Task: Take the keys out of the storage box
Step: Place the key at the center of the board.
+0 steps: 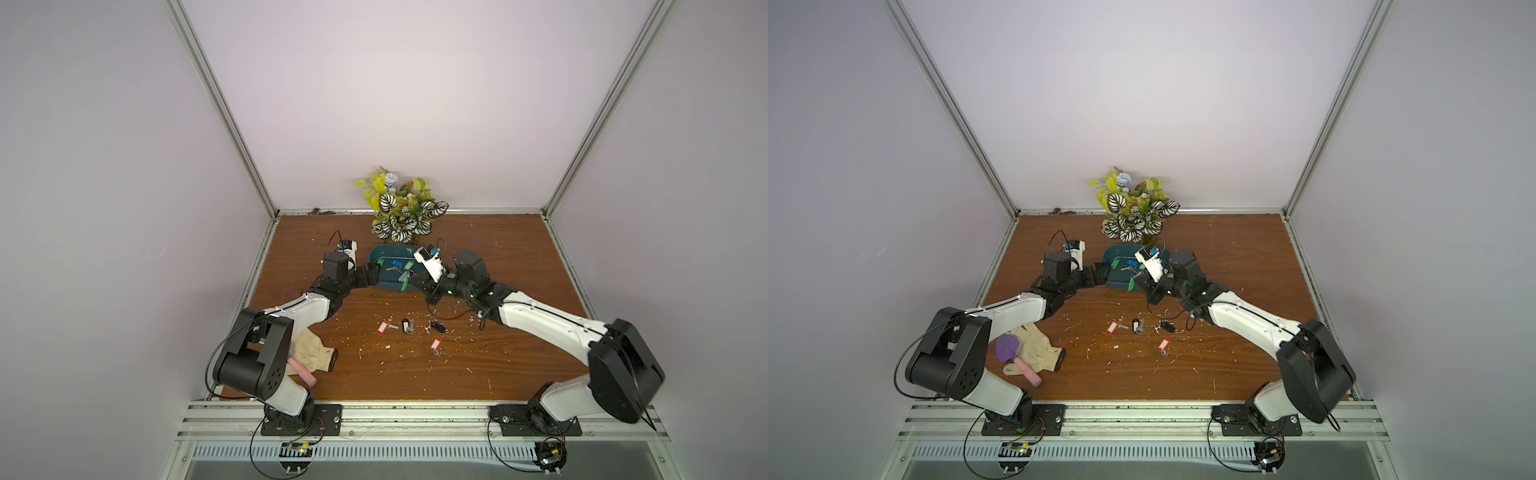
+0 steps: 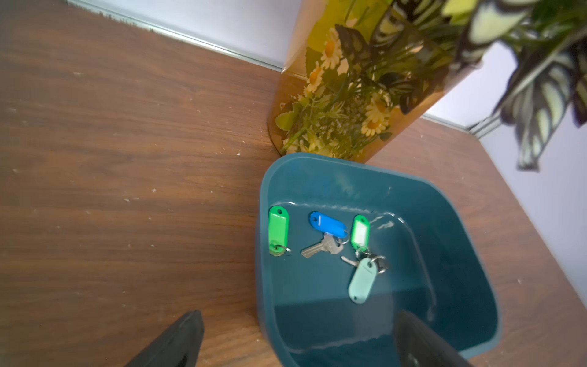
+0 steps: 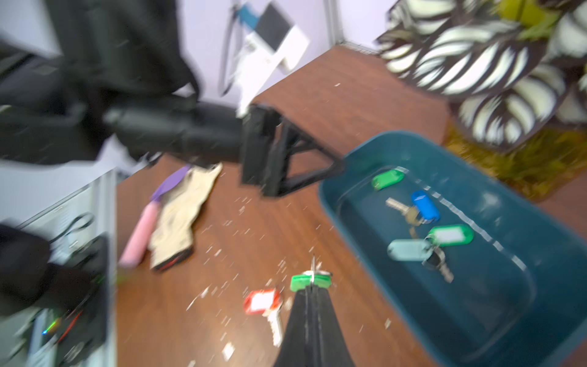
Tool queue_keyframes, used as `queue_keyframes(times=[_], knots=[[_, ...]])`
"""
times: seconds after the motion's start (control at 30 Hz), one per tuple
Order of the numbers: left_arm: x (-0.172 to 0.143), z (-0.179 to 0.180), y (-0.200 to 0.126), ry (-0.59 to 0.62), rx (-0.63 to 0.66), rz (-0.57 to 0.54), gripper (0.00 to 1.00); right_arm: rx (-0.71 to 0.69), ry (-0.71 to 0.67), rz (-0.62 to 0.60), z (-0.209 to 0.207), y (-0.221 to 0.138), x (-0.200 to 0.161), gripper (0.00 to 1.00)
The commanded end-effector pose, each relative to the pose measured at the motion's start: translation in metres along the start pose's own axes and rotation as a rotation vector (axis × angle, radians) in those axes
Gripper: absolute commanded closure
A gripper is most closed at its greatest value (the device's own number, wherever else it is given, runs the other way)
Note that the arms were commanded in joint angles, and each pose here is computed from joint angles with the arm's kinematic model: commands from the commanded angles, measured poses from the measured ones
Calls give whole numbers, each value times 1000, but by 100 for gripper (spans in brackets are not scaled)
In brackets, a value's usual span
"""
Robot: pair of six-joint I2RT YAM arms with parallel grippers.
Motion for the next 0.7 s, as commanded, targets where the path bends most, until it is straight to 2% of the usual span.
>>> queue_keyframes(times=[0.0, 0.13, 0.33, 0.67], knots=[[12, -11, -6, 33, 12, -38, 0, 145, 26, 103, 41, -15, -42, 100], [12, -17, -9, 42, 16, -42, 0, 234, 42, 168, 73, -19, -75, 100], [9, -30, -16, 76, 36, -39, 0, 269, 26, 339, 88, 0, -121, 100], [6, -36, -24, 86, 33, -42, 0, 127, 28, 481, 68, 12, -158, 100]])
Point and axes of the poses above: each gripper's point midway between its finger pads, its own y axis out along the fingers, its own z axis along the line the jaws close on, x = y × z, the point moved 2 cm from there along -y, back along the fingers, and after that the axes turned 7 degrees about -y, right-handed, at the moved point
